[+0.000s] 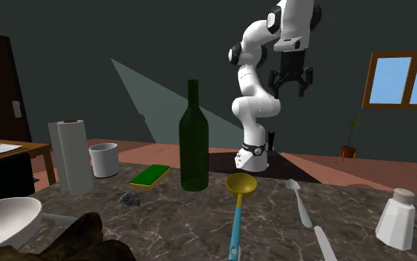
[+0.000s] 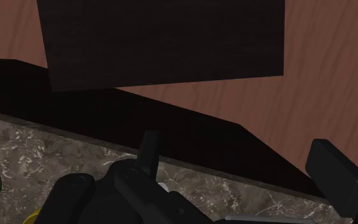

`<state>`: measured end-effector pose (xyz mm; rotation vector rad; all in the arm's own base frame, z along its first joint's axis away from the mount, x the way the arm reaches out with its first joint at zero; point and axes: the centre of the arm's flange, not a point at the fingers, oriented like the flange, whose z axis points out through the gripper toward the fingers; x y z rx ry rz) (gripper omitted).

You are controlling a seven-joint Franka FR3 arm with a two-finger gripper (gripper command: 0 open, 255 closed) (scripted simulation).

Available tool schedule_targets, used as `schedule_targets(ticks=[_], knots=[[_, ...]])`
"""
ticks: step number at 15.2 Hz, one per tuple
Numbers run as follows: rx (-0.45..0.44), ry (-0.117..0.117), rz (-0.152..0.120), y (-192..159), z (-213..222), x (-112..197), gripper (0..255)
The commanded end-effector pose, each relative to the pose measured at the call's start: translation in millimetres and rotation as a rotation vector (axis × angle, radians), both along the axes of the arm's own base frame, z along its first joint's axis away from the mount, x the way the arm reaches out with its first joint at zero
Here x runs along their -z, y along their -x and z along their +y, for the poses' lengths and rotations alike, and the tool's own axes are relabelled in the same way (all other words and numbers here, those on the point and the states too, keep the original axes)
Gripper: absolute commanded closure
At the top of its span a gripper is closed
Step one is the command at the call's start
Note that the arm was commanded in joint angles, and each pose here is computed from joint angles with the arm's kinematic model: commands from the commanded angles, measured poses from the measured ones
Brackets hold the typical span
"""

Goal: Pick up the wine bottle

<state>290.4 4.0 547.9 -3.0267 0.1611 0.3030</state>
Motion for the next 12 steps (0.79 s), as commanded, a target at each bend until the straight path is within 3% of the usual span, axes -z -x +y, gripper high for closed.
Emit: schedule_targets(ticks=[1,12], knots=[[0.000,0.000,0.000,0,0,0,0],[-0.038,0.017,-0.036,-36,-134,-24,0]])
